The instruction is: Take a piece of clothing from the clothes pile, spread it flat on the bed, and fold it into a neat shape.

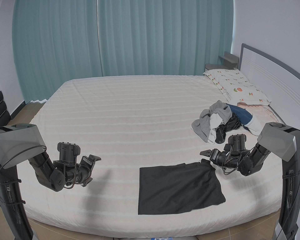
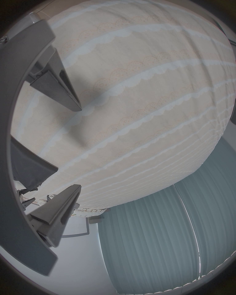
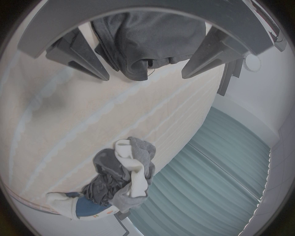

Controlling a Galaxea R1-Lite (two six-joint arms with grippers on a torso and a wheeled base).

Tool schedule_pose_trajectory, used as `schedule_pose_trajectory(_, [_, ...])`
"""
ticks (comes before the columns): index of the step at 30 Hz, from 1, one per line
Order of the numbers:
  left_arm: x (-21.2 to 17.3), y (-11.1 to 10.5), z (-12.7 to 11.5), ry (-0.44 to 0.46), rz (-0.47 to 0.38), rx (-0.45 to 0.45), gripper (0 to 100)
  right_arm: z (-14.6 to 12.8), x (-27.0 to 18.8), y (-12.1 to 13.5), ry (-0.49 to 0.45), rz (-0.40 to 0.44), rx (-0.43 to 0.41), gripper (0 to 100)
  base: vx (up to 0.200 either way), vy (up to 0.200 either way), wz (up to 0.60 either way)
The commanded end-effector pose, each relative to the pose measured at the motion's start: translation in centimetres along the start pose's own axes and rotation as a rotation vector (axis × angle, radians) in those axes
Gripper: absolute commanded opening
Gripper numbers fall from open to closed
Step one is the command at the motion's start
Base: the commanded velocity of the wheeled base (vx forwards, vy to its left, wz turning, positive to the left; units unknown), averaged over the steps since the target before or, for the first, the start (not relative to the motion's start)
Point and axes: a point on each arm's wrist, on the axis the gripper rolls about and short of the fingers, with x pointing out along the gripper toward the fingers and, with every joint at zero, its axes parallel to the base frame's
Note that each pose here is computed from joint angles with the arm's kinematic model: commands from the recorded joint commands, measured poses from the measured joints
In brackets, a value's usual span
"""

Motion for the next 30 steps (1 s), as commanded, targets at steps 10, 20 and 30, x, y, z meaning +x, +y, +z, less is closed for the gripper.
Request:
schedule_pose_trajectory(10, [0.0, 0.0, 0.0, -0.001, -0.001, 0.000, 100, -0.4, 1.7, -0.4, -0.003, 0.004, 0.011, 0, 0.000, 0.000, 0.00])
schedule_pose_trajectory(20, [0.0, 0.0, 0.0, 0.000, 0.001, -0.001, 100, 0.5, 1.9, -1.0, -0.049, -0.027, 0.018, 0, 0.000, 0.000, 0.00])
schedule_pose_trajectory(30, [0.0, 0.0, 0.0, 0.000, 0.001, -0.001, 100, 0.2, 2.2, -1.5, -0.039, -0.048, 0.022, 0, 0.000, 0.000, 0.00])
